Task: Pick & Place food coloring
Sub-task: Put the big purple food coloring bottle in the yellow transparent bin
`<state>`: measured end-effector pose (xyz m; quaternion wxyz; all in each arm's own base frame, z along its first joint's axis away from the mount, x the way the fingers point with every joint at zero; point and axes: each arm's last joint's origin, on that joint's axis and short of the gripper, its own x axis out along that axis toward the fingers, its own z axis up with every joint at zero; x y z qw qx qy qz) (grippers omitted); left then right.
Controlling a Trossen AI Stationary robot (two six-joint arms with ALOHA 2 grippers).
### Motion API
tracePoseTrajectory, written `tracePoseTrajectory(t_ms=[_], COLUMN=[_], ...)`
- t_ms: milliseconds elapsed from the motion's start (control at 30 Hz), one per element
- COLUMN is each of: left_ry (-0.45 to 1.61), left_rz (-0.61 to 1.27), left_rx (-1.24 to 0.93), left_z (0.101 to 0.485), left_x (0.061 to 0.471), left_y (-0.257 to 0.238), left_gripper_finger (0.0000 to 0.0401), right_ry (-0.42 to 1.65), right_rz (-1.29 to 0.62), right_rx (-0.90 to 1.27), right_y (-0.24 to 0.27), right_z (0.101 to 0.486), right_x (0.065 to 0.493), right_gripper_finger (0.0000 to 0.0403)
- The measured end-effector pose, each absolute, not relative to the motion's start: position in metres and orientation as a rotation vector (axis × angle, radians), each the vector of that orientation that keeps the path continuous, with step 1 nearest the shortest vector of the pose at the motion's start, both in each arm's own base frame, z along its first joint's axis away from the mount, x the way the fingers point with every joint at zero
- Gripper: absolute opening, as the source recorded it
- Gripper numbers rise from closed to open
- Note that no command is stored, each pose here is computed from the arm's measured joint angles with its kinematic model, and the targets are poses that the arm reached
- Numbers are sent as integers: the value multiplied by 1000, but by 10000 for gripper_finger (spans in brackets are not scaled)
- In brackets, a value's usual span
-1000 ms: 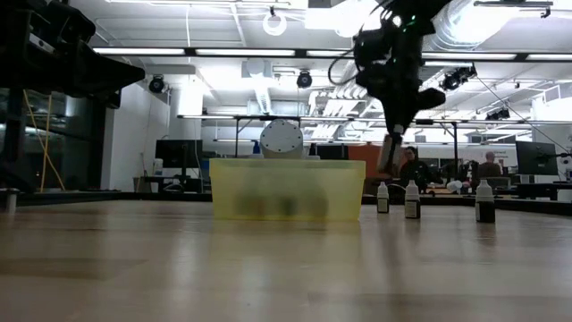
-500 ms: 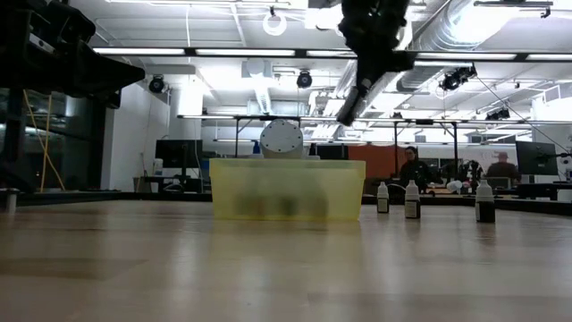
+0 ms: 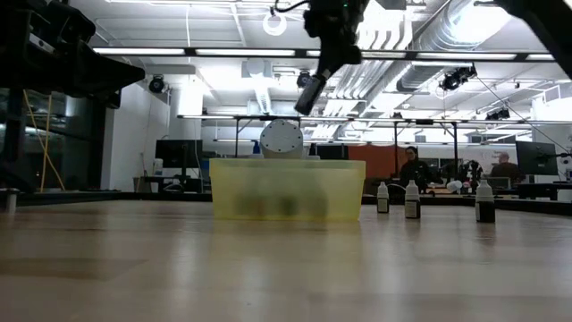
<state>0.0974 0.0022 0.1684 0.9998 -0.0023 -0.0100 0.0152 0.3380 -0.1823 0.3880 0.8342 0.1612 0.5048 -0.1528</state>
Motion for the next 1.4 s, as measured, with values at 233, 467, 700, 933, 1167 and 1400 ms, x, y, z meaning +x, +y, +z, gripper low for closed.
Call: tracePoseTrajectory(t_ms=[233, 467, 700, 933, 1167, 1400], left_ry=[-20, -20, -20, -20, -20, -19], left_rz=[30, 30, 30, 30, 30, 30], left_rx=[-5, -5, -5, -5, -5, -5], left_z=[168, 168, 168, 168, 168, 168], left_x=[97, 97, 97, 97, 97, 97], left_y=[2, 2, 2, 2, 2, 2], left_gripper_finger=[0, 0, 0, 0, 0, 0], right_ry=[1064, 1138, 1228, 1324, 1372, 1425], right_rz=[-212, -159, -84, -97, -54, -32], right_rx=[287, 239, 199, 103, 35, -90], right_y=[-181, -177, -171, -171, -172, -169], right_z=[369, 344, 308, 279, 260, 248], right_x=[367, 385, 408, 423, 430, 435], right_gripper_finger=[111, 111, 111, 114, 116, 117])
